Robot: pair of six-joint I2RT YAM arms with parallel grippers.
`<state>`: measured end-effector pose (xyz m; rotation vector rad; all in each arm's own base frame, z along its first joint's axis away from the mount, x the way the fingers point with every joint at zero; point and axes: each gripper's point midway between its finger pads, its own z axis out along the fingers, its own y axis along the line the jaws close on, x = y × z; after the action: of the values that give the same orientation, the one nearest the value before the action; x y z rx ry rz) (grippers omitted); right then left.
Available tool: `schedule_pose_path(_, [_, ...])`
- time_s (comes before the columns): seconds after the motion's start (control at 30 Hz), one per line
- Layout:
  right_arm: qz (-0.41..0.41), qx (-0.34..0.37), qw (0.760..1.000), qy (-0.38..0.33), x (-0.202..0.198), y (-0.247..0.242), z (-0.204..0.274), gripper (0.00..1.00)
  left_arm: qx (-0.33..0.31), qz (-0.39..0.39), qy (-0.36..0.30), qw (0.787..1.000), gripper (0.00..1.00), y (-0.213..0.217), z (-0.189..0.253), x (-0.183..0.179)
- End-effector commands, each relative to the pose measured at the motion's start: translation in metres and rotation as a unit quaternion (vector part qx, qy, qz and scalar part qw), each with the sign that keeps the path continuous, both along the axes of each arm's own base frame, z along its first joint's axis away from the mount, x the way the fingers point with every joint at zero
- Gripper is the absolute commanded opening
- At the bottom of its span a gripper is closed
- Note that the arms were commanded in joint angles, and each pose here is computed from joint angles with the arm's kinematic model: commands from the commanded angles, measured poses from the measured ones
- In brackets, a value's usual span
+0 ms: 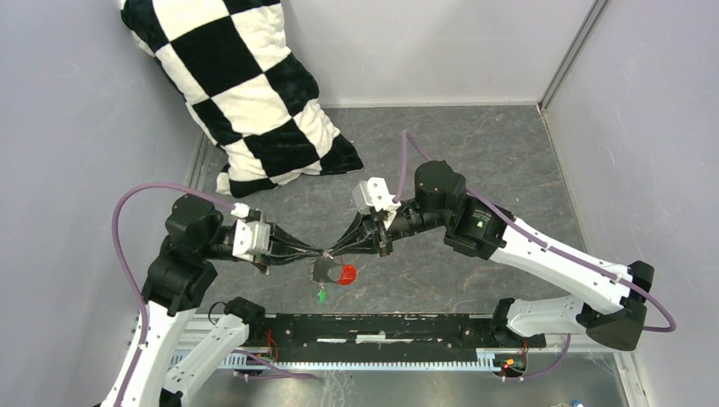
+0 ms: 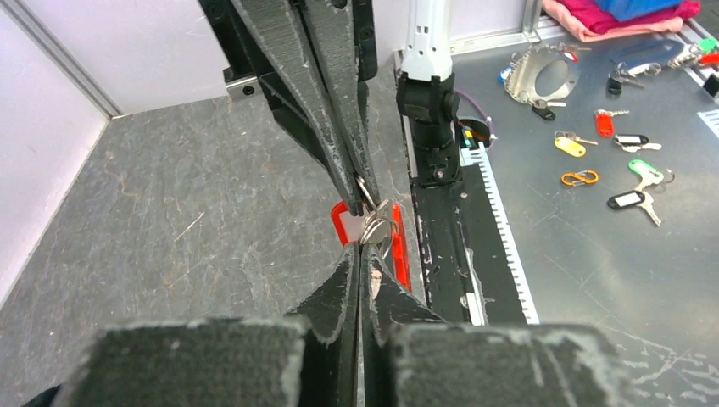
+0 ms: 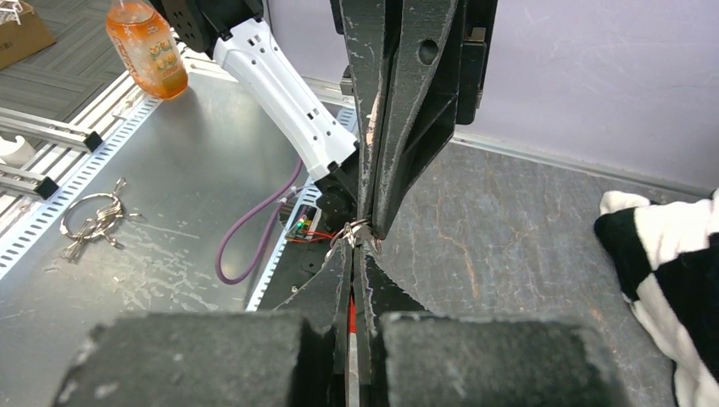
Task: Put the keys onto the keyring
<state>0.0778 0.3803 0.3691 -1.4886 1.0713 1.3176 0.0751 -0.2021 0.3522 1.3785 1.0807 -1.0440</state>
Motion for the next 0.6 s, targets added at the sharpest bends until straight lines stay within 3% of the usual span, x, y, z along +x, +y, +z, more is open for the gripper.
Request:
schedule_pose_path(0.0, [-0.010,0.050,0.998,-0.043,0.003,-0.011,0.029,0.00,-0.033,0.023,0.022,0.999,0.02,-0.001,0.023,0.001])
schedule_pose_path(0.23, [-0.025,0.055,0.996,-0.059,0.006,-0.015,0.029,0.01,-0.062,0.054,0.043,0.996,0.02,-0.002,0.039,0.011])
schedule_pose_path(0.4, [-0.047,0.054,0.995,-0.071,0.013,-0.016,0.026,0.15,-0.068,0.066,0.045,0.995,0.02,-0.002,0.041,0.015])
schedule_pose_path(0.57, [-0.056,0.047,0.994,-0.075,0.016,-0.017,0.021,0.22,-0.078,0.101,0.037,0.991,0.02,0.000,0.044,0.025])
